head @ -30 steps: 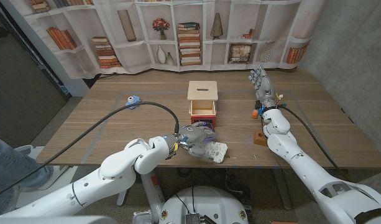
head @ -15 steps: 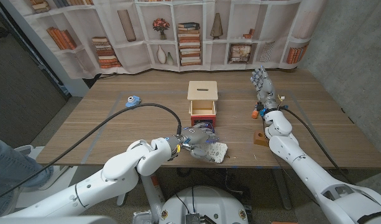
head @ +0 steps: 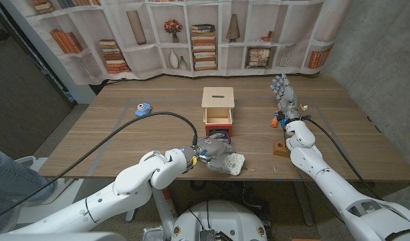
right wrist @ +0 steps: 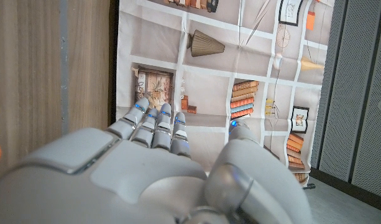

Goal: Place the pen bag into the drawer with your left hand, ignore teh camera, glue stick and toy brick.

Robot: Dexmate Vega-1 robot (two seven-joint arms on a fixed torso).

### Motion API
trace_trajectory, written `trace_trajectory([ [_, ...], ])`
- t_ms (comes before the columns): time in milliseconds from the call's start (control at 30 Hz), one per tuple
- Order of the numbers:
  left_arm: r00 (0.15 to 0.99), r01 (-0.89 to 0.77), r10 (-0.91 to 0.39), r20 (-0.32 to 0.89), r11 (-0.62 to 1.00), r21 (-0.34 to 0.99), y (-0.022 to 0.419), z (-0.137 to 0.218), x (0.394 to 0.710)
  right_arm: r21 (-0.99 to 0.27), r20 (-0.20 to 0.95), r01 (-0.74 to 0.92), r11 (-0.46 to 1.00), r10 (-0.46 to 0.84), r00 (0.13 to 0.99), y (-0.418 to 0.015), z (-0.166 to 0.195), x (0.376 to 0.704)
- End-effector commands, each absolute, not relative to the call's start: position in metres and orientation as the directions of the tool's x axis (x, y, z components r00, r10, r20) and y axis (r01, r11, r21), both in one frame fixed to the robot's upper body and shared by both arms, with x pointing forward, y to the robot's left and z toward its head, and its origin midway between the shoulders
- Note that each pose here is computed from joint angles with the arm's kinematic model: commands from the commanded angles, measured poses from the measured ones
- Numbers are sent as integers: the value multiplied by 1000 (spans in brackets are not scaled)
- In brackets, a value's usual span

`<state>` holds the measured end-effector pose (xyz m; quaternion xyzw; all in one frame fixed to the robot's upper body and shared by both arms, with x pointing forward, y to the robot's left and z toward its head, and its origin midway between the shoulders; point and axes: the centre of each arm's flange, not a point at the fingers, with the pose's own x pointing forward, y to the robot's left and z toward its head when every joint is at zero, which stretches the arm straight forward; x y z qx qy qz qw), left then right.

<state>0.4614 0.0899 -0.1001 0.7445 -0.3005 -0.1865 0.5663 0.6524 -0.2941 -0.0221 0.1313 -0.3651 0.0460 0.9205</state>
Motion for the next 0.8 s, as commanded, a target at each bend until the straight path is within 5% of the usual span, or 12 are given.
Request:
trace_trajectory([
  [33,754,-278,-646,115,-156,948,85,-101,464,218,677,-173,960,-22,735,-300,-29,653],
  [800,740,-325,-649,174,-118,939,80,-101,464,238,672,-163,958,-41,739,-309,-39,652],
])
